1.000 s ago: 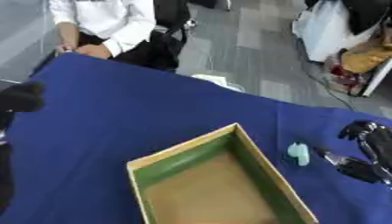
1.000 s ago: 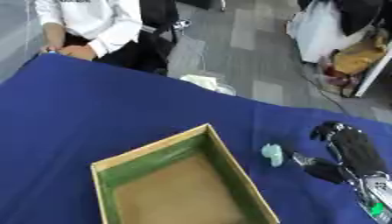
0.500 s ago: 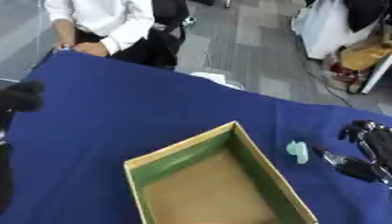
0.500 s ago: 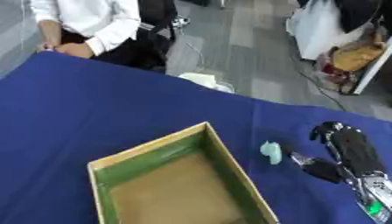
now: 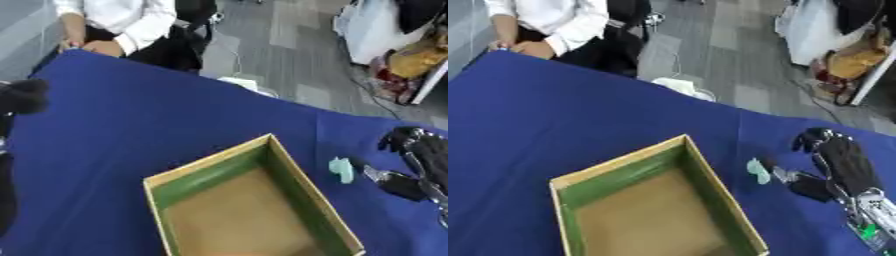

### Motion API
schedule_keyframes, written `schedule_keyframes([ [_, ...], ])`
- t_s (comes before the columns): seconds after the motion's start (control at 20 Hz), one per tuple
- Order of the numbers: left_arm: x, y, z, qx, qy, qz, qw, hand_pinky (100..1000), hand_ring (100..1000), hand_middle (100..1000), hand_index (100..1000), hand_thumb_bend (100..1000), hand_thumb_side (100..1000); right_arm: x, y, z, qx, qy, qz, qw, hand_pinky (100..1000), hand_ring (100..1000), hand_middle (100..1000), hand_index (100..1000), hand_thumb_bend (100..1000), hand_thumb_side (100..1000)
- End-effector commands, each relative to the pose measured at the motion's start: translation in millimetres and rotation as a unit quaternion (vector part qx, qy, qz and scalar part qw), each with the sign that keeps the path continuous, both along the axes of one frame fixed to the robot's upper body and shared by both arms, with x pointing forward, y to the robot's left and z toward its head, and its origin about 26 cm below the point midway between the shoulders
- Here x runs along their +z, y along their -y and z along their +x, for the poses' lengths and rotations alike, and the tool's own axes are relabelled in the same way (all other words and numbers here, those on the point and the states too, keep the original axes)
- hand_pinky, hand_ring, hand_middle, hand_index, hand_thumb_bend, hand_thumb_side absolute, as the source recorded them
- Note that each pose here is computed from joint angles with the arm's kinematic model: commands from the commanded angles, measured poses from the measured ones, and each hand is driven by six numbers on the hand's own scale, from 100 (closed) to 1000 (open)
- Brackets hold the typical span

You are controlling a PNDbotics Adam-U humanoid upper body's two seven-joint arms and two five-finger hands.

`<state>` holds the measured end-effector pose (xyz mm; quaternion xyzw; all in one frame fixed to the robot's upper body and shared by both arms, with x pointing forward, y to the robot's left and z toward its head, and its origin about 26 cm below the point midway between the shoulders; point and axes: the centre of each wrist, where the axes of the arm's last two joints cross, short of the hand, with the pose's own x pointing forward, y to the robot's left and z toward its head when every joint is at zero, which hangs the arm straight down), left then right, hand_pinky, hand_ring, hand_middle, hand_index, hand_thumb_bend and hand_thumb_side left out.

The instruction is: Pick up objects on the table and place them in the box.

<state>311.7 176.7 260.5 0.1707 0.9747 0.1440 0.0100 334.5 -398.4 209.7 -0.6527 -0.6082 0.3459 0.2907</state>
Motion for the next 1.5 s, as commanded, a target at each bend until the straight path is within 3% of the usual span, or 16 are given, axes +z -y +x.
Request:
schedule_keyframes([
  [0.05,7.2,1,-2.9,-0.006,0.015,-0.004,1.0,843,687,922,957,1000,708,17.7,-1,-3.3,0.006,0.015,-0.018,1.0,235,400,399,538,618,1000],
  [0.65,10.6,1,-2.7,-0.006,0.022,-0.015,1.0,843,685,919,956,1000,706,8.4,4,0.5,-0.022,-0.013,-0.017,1.0,246,408,405,522,643,1000],
  [0.95,8.8,0,-2.7,-0.004,0.018,-0.014,1.0,844,681,921,958,1000,710,1.8,13,1.9,-0.046,-0.025,-0.018,0.998,182,410,406,520,642,1000],
  [1.5,7.3,1,-2.8,-0.005,0.017,-0.009,1.0,846,676,924,961,1000,717,8.1,14,5.6,-0.053,-0.031,-0.018,0.998,184,409,410,522,664,1000],
])
